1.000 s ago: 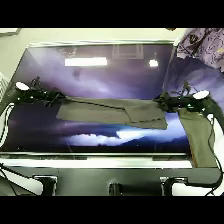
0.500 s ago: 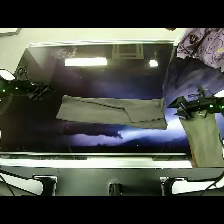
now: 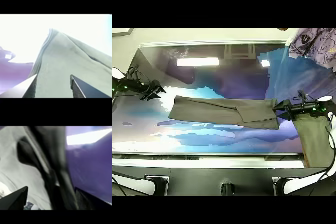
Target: Fold the clothes and pants, and hang the long-sleeved shirts on hangers.
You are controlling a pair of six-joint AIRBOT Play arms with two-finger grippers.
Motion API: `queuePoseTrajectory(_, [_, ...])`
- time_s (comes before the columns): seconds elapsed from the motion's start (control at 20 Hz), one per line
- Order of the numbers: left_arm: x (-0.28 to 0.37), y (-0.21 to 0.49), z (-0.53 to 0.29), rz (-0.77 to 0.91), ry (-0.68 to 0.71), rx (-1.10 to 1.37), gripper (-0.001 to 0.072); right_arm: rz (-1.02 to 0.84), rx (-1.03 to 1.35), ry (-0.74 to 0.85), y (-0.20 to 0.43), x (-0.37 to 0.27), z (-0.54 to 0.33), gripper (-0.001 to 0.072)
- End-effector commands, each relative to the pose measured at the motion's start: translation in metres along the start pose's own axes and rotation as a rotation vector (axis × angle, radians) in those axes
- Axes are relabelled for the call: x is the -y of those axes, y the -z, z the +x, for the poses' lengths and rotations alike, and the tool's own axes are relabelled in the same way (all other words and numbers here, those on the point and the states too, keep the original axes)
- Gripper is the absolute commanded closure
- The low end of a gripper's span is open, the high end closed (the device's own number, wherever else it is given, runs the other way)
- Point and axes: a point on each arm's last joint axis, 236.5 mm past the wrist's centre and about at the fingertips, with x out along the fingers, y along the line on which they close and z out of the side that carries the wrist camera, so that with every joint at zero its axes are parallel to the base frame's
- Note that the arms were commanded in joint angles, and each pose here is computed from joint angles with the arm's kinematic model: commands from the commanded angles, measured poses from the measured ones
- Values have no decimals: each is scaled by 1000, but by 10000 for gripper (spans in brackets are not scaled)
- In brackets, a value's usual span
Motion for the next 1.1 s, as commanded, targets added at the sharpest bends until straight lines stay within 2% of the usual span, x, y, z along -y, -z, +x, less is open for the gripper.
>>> queuePoseTrajectory(0.0, [6, 3, 2, 13, 0, -10, 227, -39, -29, 16, 3, -6, 25, 180])
queuePoseTrajectory(0.05, [8, 4, 3, 22, 2, -11, 227, -56, -41, 18, 5, -12, 32, 321])
queuePoseTrajectory(0.1, [11, 5, 4, 26, 5, -13, 227, -74, -47, 20, 7, -19, 35, 503])
queuePoseTrajectory(0.15, [15, 5, 6, 32, 8, -12, 227, -87, -42, 19, 7, -27, 33, 634])
queuePoseTrajectory(0.2, [19, 5, 8, 41, 10, -8, 229, -90, -24, 21, 4, -35, 26, 678])
queuePoseTrajectory(0.3, [38, 6, 18, 62, 39, 0, 244, -76, 27, 71, -2, -47, 1, 678])
queuePoseTrajectory(0.35, [53, 8, 25, 70, 68, 2, 307, -76, 49, 115, -4, -51, -15, 679])
queuePoseTrajectory(0.45, [94, 21, 45, 88, 150, -23, 632, -76, 94, 181, -5, -67, -49, 679])
queuePoseTrajectory(0.5, [119, 32, 59, 107, 192, -45, 690, -78, 118, 209, -5, -75, -65, 679])
queuePoseTrajectory(0.7, [226, 98, 116, 173, 352, -123, 691, -107, 191, 259, 1, -117, -121, 679])
queuePoseTrajectory(0.85, [312, 156, 145, 121, 517, -158, 692, -134, 250, 274, 7, -144, -154, 679])
queuePoseTrajectory(1.05, [391, 236, 177, 95, 623, -214, 692, -161, 282, 297, 18, -165, -181, 679])
